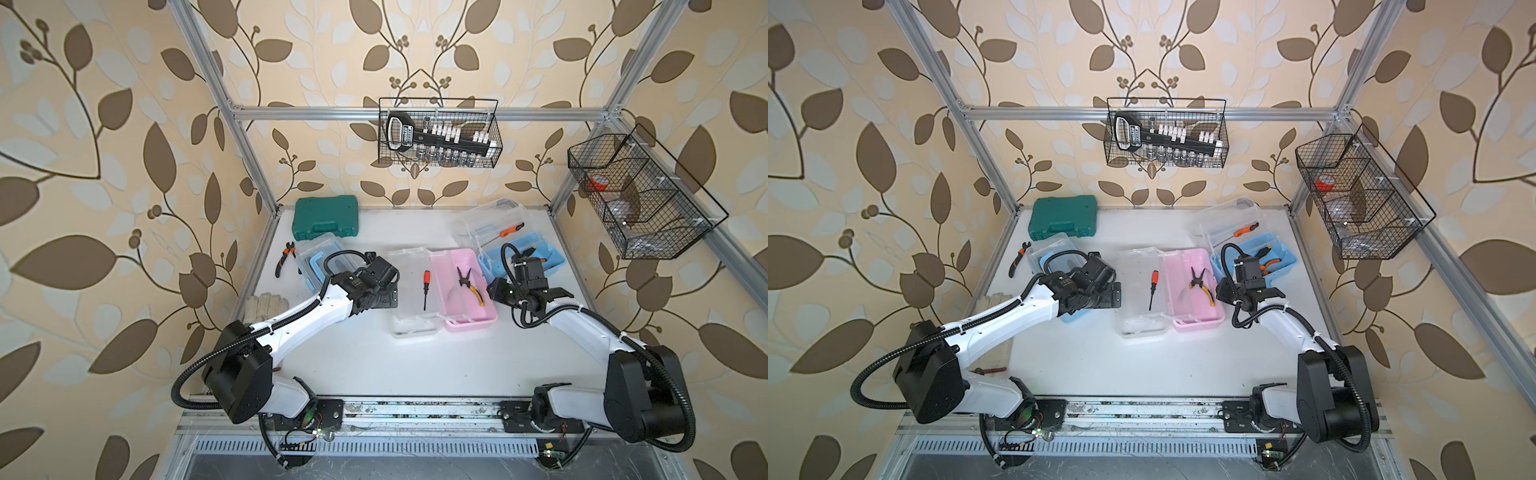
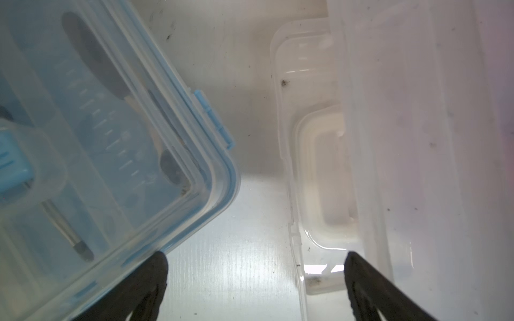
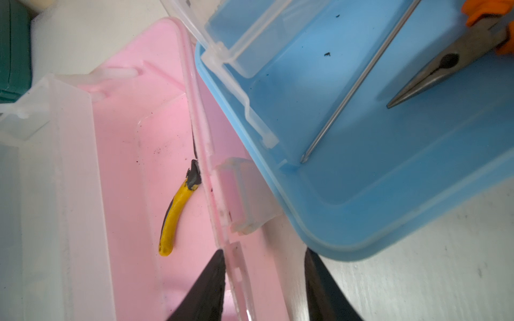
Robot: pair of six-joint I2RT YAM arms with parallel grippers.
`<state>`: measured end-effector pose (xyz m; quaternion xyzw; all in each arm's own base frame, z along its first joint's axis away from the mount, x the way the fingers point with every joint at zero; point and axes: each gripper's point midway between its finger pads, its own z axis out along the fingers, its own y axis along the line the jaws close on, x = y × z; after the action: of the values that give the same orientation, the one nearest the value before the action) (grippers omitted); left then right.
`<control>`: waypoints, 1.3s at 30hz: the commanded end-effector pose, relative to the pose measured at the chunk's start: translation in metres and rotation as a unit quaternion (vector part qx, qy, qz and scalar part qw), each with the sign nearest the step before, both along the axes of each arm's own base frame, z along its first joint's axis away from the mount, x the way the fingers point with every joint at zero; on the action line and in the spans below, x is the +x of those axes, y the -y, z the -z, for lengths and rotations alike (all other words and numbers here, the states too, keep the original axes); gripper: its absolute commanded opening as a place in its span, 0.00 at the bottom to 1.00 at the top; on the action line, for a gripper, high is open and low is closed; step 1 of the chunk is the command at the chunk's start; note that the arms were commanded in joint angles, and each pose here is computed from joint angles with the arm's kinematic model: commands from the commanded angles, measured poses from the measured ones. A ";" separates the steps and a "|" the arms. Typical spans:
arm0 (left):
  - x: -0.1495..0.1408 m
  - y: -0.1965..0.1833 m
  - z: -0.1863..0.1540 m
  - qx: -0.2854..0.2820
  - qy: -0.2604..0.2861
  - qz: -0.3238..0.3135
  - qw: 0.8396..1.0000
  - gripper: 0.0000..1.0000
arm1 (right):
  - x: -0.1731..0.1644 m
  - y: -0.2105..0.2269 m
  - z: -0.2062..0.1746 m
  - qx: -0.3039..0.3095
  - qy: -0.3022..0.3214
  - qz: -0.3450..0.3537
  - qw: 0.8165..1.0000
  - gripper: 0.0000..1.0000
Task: Close toolboxes
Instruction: Close the toolbox lid.
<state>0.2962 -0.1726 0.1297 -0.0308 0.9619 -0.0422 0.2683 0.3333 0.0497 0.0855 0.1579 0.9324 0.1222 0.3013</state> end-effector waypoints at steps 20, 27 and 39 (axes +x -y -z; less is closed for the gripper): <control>0.048 0.065 -0.022 -0.006 0.042 0.066 0.997 0.99 | -0.013 -0.047 0.012 0.101 -0.014 -0.101 0.990 0.35; 0.054 0.077 -0.031 0.000 0.049 0.084 0.995 0.99 | -0.012 -0.065 0.006 0.108 -0.010 -0.130 0.986 0.35; 0.054 0.096 -0.045 -0.005 0.064 0.110 0.992 0.99 | -0.016 -0.107 0.005 0.104 -0.007 -0.173 0.979 0.38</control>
<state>0.3536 -0.2348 0.1638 0.0457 0.9476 -0.0343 0.3142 0.3133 0.1208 0.0597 0.0622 0.9463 0.2022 0.2444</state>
